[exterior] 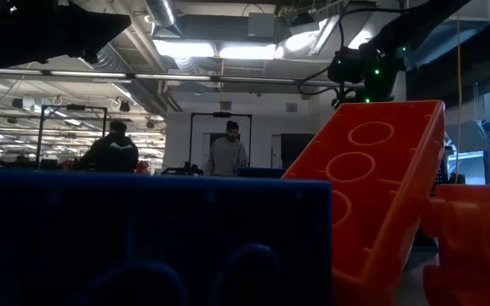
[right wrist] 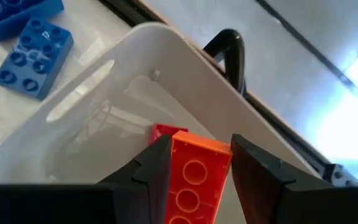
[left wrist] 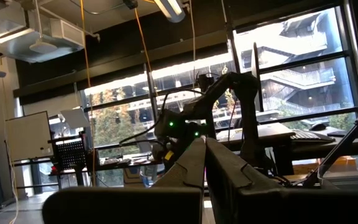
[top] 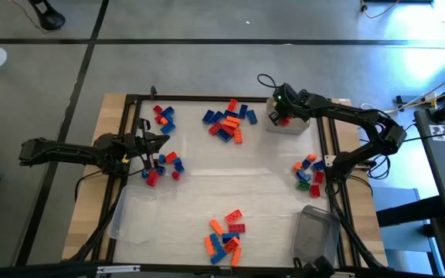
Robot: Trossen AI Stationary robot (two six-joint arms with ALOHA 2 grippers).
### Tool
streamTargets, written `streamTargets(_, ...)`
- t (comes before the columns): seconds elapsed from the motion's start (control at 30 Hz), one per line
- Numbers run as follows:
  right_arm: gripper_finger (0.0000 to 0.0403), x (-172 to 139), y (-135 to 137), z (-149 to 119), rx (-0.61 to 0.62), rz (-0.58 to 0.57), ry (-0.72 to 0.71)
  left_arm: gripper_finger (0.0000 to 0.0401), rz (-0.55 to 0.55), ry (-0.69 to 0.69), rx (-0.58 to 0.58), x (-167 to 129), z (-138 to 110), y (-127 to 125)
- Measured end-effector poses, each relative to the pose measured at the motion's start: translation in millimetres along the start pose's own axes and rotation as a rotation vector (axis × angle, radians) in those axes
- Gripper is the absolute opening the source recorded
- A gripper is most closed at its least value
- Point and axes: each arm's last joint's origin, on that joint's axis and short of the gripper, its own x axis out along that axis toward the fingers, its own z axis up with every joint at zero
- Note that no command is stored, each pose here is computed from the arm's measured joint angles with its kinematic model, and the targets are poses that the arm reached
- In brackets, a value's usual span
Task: Sort blocks by size
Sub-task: Put the orange game piece into the gray bin
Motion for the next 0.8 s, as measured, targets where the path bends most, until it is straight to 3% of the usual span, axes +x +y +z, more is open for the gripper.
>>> streamTargets(0.43,0.0156,0.6,0.6,-1.9,-0.008,-0.009,0.008,0.0000,0.000,0.001,0.000,0.0,-0.1,0.0)
streamTargets(0.8,0.0250,-1.9,0.3,-0.3,-0.038,-0.001,0.017,0.0000,0.000,0.000,0.000,0.0,0.1,0.0)
